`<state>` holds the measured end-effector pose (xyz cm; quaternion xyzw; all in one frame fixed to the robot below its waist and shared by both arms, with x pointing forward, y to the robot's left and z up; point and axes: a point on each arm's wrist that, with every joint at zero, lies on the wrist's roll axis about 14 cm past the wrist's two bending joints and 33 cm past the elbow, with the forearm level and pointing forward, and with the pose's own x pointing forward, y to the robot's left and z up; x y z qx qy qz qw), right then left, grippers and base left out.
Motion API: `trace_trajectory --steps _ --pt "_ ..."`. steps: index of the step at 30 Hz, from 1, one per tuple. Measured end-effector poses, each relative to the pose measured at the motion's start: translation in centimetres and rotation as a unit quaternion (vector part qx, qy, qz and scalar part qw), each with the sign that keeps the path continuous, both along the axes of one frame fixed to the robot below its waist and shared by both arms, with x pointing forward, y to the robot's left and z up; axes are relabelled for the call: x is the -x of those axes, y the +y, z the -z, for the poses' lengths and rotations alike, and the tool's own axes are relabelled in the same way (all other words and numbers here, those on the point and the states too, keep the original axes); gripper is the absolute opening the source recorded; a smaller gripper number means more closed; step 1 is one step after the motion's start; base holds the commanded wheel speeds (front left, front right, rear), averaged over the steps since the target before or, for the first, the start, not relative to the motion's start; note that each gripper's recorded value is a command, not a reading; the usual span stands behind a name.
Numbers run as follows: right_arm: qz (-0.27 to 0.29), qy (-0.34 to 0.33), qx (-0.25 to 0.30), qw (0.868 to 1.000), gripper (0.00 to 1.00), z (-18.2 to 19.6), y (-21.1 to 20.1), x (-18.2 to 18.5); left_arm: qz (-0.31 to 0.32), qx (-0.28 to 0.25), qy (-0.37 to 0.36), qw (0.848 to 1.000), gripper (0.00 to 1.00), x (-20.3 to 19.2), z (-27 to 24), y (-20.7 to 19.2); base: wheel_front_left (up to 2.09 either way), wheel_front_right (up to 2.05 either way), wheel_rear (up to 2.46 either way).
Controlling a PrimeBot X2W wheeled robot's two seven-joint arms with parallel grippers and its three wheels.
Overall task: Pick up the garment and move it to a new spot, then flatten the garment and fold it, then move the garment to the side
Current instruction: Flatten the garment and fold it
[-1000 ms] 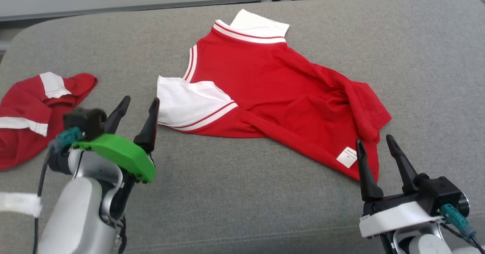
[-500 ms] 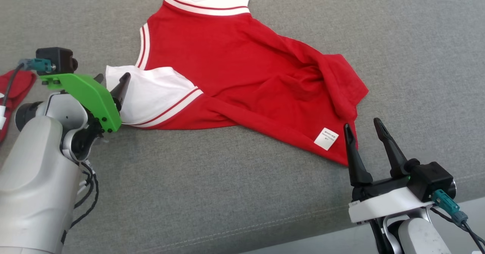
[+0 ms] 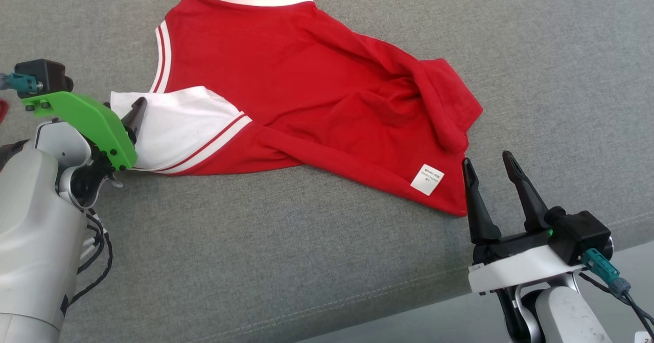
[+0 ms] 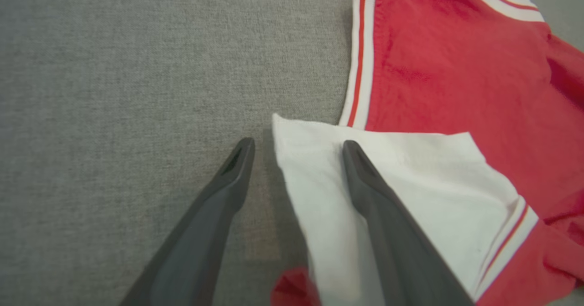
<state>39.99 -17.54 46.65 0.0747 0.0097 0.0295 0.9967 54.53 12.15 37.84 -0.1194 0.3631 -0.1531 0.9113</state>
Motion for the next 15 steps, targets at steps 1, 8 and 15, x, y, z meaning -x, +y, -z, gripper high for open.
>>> trace_trajectory --steps 1,8,15 --pt "0.0 0.0 0.0 1.0 1.0 0.0 0.0 0.0 0.0 0.0 0.001 1.0 1.0 0.0 0.0 0.0 0.0 0.0 0.0" --pt "0.002 -0.001 -0.001 1.0 1.0 0.0 -0.1 -0.1 0.01 -0.002 -0.013 1.0 0.0 -0.2 -0.2 -0.5 0.0 0.0 0.0" --pt "0.004 -0.008 -0.009 1.0 1.0 -0.4 -0.2 -0.3 0.038 -0.009 -0.085 0.996 0.0 -0.8 -3.1 -1.2 0.0 0.0 0.0"
